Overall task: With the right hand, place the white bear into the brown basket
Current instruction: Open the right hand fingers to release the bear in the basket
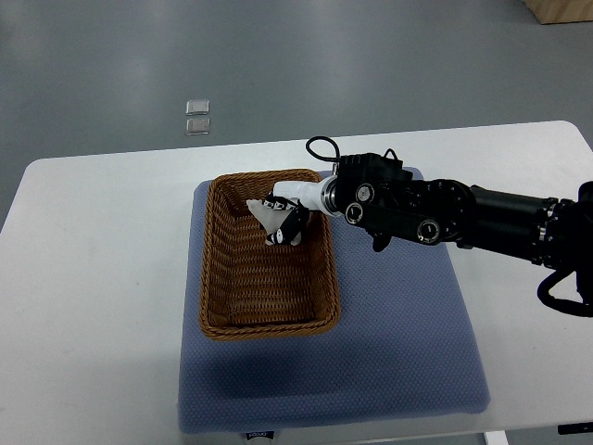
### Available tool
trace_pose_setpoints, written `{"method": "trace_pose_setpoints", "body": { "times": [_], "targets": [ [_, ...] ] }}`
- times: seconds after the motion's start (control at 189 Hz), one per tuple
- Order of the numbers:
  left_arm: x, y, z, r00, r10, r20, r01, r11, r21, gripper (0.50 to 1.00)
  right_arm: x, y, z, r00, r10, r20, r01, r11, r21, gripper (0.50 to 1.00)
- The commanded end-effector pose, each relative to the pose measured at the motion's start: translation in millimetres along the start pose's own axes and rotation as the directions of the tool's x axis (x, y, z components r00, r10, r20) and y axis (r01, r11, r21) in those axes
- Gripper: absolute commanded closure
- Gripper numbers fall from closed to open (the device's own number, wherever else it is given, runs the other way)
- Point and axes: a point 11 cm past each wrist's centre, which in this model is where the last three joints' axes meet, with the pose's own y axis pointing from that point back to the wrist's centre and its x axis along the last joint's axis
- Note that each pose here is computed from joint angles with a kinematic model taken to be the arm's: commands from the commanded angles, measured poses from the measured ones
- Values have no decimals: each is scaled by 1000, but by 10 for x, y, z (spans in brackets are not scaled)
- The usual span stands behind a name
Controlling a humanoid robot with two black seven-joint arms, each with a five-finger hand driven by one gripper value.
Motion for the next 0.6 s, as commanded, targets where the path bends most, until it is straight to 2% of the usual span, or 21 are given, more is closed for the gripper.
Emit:
{"method": "trace_pose_setpoints", "body": {
  "times": [0.0,0.058,0.08,0.143,0.297,0.519,0.594],
  "targets": [
    [0,0,0,1000,0,0,0,1000,0,500,-2,2,-7,1000,-3,2,3,1000,2,730],
    [-5,0,0,1000,-2,0,2,1000,0,500,6,4,-14,1000,-2,4,2,1000,3,697],
    [0,0,1,1000,0,-2,0,1000,0,500,6,4,-14,1000,-2,4,2,1000,3,671],
    [0,0,1,1000,0,-2,0,1000,0,500,16,7,-24,1000,-2,3,2,1000,5,642],
    [0,0,1,1000,0,-2,0,1000,0,500,82,28,-89,1000,8,17,-8,1000,21,640],
    [-1,0,2,1000,0,-3,0,1000,-1,500,418,161,-435,994,61,96,-71,991,112,640],
    [-1,0,2,1000,0,-3,0,1000,-1,500,647,272,-408,982,99,158,-121,984,131,638]
  ]
}}
